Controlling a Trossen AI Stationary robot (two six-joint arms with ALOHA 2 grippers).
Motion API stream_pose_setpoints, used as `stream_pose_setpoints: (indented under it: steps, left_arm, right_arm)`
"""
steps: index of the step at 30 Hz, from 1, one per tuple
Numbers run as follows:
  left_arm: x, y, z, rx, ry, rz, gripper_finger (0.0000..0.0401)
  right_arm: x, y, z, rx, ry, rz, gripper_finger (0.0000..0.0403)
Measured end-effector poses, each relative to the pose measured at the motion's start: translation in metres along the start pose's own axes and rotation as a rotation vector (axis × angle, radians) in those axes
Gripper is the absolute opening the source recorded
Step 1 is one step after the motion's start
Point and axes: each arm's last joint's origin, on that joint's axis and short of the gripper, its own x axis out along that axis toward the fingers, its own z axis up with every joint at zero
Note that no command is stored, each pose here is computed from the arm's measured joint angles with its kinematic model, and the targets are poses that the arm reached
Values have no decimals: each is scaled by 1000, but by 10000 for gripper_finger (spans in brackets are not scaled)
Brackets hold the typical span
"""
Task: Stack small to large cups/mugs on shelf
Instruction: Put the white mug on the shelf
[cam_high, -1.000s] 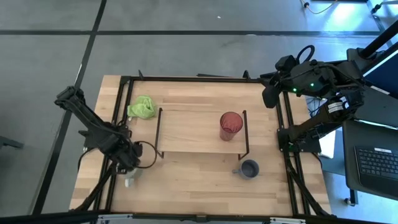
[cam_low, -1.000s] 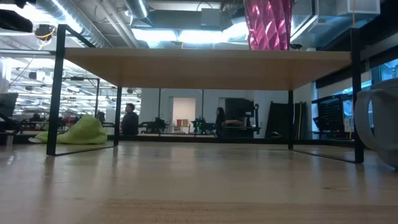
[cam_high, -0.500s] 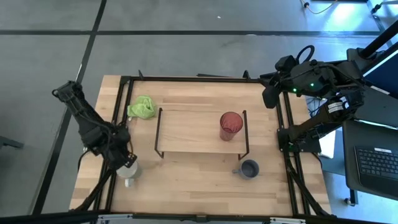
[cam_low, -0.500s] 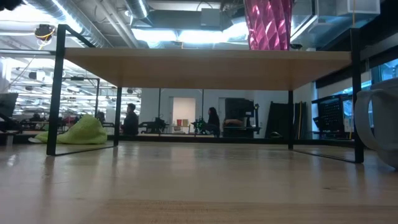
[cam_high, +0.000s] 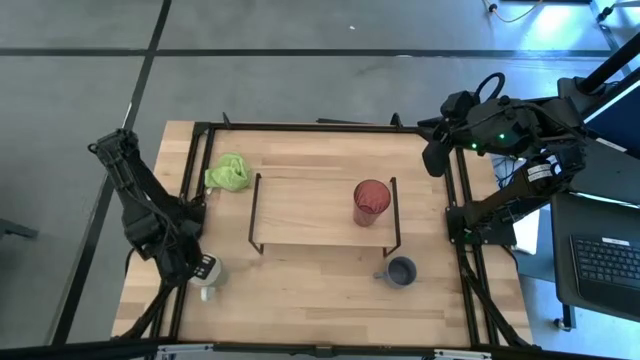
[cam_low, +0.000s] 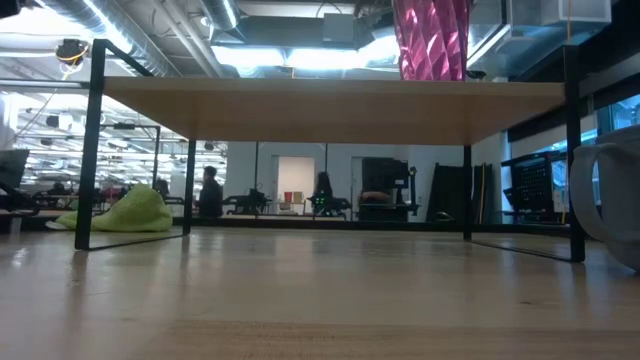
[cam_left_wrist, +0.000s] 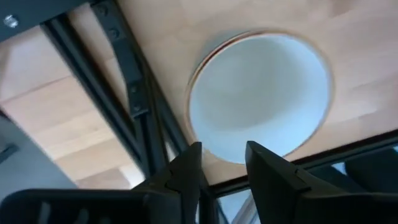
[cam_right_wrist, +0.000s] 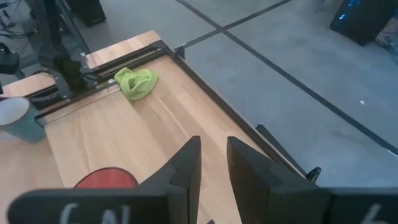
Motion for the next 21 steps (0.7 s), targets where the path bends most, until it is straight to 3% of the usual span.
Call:
stream_pose_setpoints:
  steps: [11, 21]
  left_arm:
    - [11, -2, -4, -34, -15, 135, 151]
    - [27, -4, -2, -65, -4, 120, 149]
  right_arm:
    - [0, 0, 0, 0, 2, 4, 79]
    - [0, 1, 0, 22, 14, 27, 79]
